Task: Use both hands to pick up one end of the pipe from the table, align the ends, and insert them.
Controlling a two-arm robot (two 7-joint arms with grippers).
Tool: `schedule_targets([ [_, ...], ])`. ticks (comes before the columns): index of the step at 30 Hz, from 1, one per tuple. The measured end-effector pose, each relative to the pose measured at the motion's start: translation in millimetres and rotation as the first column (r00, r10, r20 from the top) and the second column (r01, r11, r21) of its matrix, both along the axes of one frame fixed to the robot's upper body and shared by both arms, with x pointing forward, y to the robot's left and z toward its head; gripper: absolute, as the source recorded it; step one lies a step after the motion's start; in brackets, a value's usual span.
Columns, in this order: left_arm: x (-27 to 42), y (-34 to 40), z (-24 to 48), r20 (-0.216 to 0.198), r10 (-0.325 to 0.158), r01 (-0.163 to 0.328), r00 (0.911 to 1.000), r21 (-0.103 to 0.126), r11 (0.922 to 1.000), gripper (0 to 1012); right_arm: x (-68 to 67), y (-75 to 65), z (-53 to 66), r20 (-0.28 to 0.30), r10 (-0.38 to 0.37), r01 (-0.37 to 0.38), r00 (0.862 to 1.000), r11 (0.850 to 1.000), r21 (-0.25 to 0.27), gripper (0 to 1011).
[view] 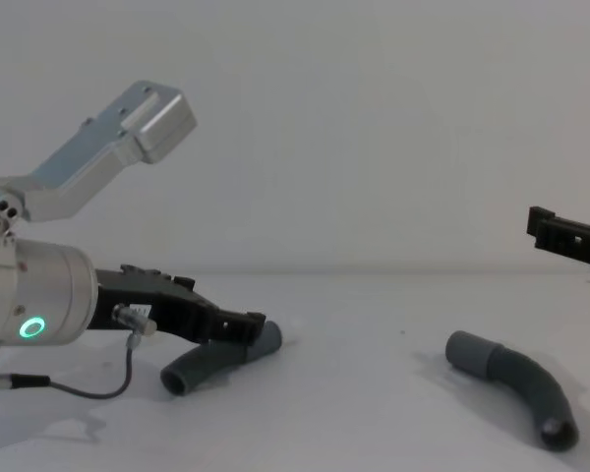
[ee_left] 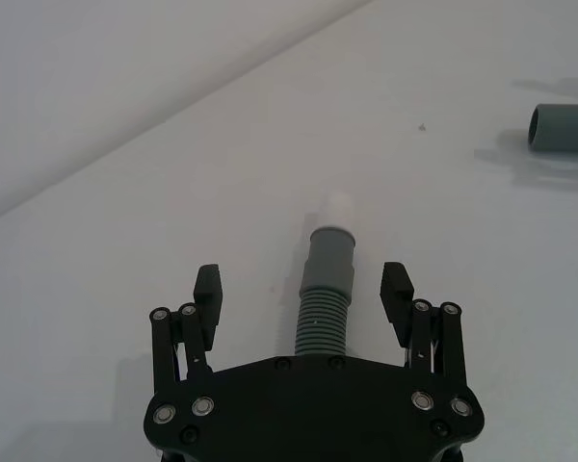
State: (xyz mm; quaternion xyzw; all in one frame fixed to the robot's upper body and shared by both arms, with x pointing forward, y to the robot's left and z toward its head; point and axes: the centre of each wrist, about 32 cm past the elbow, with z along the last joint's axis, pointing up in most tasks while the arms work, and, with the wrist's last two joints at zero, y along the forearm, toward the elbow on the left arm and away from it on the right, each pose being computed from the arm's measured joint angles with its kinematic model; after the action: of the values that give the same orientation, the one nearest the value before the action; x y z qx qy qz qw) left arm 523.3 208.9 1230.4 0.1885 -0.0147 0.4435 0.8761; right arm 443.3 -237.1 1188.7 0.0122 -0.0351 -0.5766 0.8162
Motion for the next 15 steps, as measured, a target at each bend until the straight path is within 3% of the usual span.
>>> schedule_targets([
  [15,10.1,2.5,-0.7,-0.035,-0.017,0.019,0.9992,0.036,0.9992,1001,0.0,0.0,0.0,0.0,0.0,0.0,1.0,1.0,0.0,1000],
])
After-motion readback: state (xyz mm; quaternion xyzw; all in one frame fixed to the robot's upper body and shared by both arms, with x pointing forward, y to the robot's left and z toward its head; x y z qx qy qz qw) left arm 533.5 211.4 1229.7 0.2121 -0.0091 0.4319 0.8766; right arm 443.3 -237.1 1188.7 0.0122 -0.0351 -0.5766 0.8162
